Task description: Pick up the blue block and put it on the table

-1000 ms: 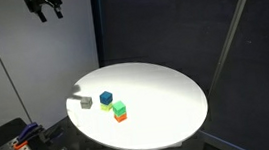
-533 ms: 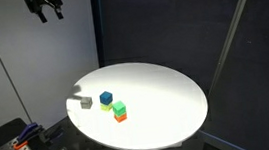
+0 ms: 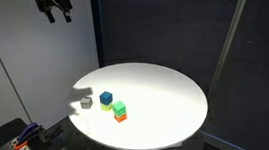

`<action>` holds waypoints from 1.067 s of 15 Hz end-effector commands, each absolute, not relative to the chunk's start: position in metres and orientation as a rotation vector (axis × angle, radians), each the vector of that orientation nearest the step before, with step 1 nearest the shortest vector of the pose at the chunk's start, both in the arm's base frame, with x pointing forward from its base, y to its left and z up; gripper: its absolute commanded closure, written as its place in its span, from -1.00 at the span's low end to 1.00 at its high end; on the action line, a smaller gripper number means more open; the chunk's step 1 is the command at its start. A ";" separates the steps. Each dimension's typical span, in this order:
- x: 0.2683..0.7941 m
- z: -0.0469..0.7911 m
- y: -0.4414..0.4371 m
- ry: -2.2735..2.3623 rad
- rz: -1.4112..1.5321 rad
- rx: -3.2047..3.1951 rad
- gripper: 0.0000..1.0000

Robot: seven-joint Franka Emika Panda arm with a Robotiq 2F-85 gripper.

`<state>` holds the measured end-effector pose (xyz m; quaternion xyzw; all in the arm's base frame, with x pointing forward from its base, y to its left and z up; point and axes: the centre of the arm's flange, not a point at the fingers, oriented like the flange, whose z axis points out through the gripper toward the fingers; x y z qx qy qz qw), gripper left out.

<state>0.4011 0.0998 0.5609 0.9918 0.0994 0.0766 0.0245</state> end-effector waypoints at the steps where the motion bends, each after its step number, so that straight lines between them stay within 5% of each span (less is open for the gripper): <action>1: 0.418 0.561 0.082 0.264 0.224 3.156 -1.00; 16: 0.453 0.518 0.041 0.083 0.182 3.306 -1.00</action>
